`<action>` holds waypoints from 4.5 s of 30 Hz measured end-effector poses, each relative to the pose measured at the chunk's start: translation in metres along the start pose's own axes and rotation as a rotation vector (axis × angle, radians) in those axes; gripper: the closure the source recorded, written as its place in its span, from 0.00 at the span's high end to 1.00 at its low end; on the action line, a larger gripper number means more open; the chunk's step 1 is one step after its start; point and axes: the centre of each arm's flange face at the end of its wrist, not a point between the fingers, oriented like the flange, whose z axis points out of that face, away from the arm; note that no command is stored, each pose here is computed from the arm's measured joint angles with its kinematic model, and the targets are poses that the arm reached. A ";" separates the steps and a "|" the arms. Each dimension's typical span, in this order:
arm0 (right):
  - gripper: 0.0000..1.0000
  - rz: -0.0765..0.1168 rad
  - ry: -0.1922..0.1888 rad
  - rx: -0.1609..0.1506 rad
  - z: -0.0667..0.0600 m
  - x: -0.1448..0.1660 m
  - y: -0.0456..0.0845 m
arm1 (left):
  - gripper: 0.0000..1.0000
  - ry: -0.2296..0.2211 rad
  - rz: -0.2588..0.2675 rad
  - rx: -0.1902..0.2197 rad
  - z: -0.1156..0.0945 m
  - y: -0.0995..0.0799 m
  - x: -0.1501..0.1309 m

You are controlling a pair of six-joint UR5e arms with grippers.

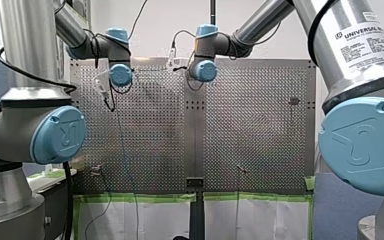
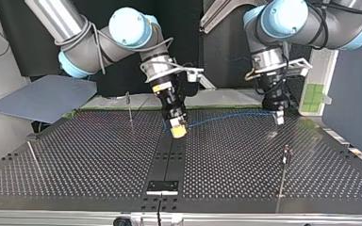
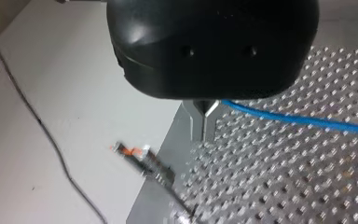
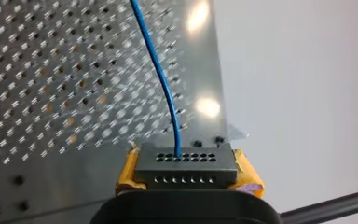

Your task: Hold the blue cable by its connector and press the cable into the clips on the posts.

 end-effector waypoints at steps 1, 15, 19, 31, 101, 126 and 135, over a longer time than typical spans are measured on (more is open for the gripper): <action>0.00 0.001 0.005 0.003 0.002 0.003 -0.001 | 0.00 -0.007 -0.005 -0.005 0.004 0.002 -0.003; 0.00 0.012 0.021 0.022 0.025 0.003 -0.007 | 0.00 -0.079 -0.061 -0.026 0.044 0.000 -0.045; 0.00 0.012 0.027 0.025 0.028 0.004 -0.008 | 0.00 -0.102 -0.072 -0.031 0.056 0.003 -0.057; 0.00 0.013 0.042 0.028 0.034 0.010 -0.009 | 0.00 -0.105 -0.069 -0.029 0.083 0.035 -0.070; 0.00 -0.019 0.025 -0.078 0.057 0.000 0.068 | 0.00 -0.070 -0.146 0.099 0.172 0.059 -0.054; 0.00 -0.025 0.067 -0.099 0.088 0.010 0.124 | 0.00 -0.031 -0.153 0.105 0.200 0.074 -0.037; 0.00 -0.023 0.064 -0.096 0.090 0.012 0.127 | 0.37 -0.016 -0.129 0.114 0.199 0.072 -0.035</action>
